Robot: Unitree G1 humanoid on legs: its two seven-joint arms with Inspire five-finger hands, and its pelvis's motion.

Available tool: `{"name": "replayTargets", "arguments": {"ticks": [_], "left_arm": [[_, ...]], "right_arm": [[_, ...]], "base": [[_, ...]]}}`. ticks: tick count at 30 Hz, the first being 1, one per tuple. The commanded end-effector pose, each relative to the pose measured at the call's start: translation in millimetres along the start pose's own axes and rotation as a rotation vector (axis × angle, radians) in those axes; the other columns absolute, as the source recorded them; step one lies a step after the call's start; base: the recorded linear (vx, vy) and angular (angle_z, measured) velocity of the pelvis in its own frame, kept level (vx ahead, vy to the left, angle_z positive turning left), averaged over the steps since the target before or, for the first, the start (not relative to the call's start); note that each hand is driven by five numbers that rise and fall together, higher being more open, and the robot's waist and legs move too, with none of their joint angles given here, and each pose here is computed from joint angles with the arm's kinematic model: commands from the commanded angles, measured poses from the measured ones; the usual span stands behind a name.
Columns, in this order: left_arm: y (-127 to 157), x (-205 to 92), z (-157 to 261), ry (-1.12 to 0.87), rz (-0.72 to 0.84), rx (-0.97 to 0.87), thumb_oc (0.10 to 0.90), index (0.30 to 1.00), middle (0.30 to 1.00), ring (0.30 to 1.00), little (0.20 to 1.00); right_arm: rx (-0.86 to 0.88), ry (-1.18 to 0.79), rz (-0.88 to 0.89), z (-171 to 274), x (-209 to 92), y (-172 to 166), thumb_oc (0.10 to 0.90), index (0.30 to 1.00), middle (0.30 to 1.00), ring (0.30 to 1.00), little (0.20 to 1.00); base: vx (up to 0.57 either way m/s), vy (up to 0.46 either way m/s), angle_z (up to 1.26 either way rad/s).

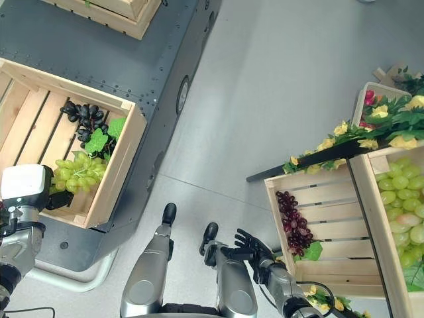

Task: Pick up the fruits from the basket on one side to the basket on the other side

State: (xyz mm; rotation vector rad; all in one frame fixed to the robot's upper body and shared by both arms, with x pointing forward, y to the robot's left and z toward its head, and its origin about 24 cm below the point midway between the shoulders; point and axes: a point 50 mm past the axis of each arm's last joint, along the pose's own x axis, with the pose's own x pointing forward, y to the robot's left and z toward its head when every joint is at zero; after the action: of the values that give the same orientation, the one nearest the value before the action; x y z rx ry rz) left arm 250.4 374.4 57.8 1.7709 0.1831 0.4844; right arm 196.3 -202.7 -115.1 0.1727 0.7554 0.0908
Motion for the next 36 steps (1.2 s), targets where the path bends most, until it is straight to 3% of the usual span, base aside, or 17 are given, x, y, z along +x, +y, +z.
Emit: {"name": "replayTargets", "arguments": {"ticks": [1,3,4,5,6,7,36], "left_arm": [[48,22,-36,0.096,0.239,0.043,0.4,0.3,0.3,0.3,0.3],[47,22,-35,0.097,0.236,0.043,0.4,0.3,0.3,0.3,0.3],[46,22,-35,0.097,0.234,0.042,0.441,0.361,0.361,0.361,0.361],[46,22,-35,0.098,0.23,0.043,0.525,0.488,0.488,0.488,0.488],[46,22,-36,0.1,0.23,0.041,0.74,0.811,0.811,0.811,0.811],[47,22,-36,0.103,0.232,0.04,0.8,0.9,0.9,0.9,0.9],[49,32,-23,0.07,0.236,0.016,0.8,0.9,0.9,0.9,0.9]], "right_arm": [[0.0,0.008,-0.036,-15,-12,-10,0.8,0.9,0.9,0.9,0.9],[-0.002,0.009,-0.034,-14,-11,-10,0.8,0.9,0.9,0.9,0.9],[0.002,0.009,-0.034,-14,-11,-10,0.8,0.9,0.9,0.9,0.9],[0.003,0.009,-0.032,-13,-10,-9,0.8,0.9,0.9,0.9,0.9],[-0.001,0.011,-0.029,-13,-10,-9,0.8,0.9,0.9,0.9,0.9],[-0.001,0.013,-0.03,-13,-10,-9,0.8,0.9,0.9,0.9,0.9],[-0.017,0.002,-0.023,-9,-9,-9,0.8,0.9,0.9,0.9,0.9]], "base": [[0.0,0.0,0.0],[0.0,0.0,0.0],[0.0,0.0,0.0],[0.0,0.0,0.0],[0.0,0.0,0.0],[0.0,0.0,0.0],[0.0,0.0,0.0]]}}
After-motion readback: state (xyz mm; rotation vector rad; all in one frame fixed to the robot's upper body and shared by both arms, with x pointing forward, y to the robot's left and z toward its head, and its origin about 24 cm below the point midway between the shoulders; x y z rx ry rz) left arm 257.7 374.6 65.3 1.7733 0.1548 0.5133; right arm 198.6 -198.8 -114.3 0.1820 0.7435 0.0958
